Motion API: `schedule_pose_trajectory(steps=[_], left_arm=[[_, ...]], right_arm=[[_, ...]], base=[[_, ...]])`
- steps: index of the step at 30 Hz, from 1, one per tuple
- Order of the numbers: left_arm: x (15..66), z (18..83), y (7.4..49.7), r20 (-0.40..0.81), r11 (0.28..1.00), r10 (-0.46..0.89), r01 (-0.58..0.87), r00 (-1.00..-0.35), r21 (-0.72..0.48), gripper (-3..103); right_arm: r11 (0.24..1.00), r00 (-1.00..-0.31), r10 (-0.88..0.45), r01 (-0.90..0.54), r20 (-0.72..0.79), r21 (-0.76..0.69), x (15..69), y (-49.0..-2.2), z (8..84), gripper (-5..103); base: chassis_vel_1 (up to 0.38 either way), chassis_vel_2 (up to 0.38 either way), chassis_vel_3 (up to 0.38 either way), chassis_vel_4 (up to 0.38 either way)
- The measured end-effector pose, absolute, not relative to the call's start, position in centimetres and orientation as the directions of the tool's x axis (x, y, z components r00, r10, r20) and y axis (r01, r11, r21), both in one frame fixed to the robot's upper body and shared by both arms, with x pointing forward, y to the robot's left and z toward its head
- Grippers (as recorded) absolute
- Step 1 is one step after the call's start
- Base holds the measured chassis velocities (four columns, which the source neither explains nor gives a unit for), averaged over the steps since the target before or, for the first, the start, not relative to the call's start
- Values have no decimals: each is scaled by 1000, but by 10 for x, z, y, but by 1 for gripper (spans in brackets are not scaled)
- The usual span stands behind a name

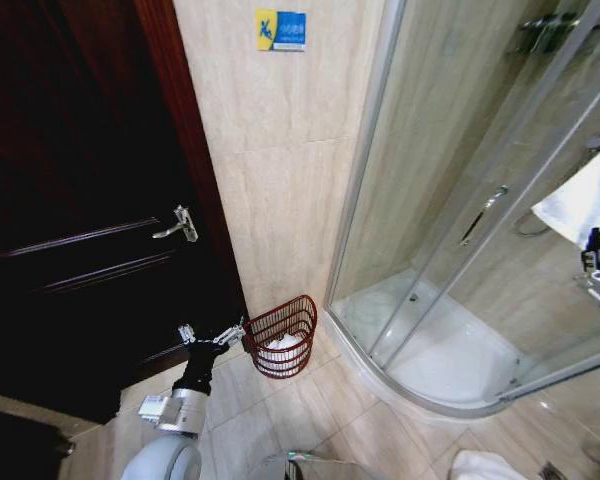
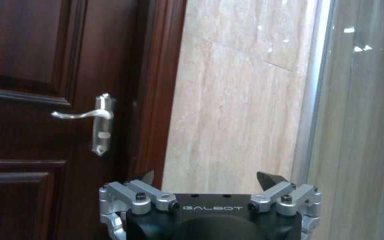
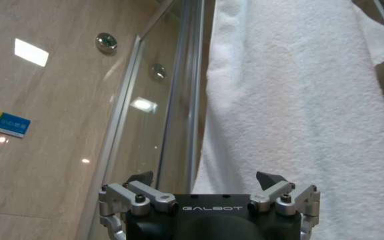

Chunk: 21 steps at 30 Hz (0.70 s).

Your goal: Discard the used towel into the hamper.

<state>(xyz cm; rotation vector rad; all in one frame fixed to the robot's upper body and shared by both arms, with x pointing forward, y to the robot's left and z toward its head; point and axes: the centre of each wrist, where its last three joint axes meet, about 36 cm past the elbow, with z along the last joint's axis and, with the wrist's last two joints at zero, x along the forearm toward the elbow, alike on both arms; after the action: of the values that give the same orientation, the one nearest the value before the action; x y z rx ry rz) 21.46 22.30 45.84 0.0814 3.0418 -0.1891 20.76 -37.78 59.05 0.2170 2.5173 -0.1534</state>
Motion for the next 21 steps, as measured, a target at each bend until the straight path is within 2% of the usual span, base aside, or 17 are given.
schedule_pose_trajectory(steps=[8, 10, 13, 21], left_arm=[[215, 458, 223, -96, 991, 47, 59, -994, -121, 100], [215, 458, 223, -96, 991, 47, 59, -994, -121, 100], [215, 458, 223, -96, 991, 47, 59, -994, -121, 100], [215, 458, 223, -96, 991, 48, 59, -994, -121, 100]], right_arm=[[977, -785, 99, 193, -611, -90, 206, -380, 592, 100], [981, -757, 23, 142, -653, -131, 207, -381, 596, 100], [981, -741, -13, 122, -672, -153, 206, -382, 597, 100], [978, -726, -4, 140, -687, -154, 203, -387, 601, 100]], base=[[-9, -10, 4, 3], [0, 0, 0, 0], [0, 0, 0, 0], [0, 0, 0, 0]])
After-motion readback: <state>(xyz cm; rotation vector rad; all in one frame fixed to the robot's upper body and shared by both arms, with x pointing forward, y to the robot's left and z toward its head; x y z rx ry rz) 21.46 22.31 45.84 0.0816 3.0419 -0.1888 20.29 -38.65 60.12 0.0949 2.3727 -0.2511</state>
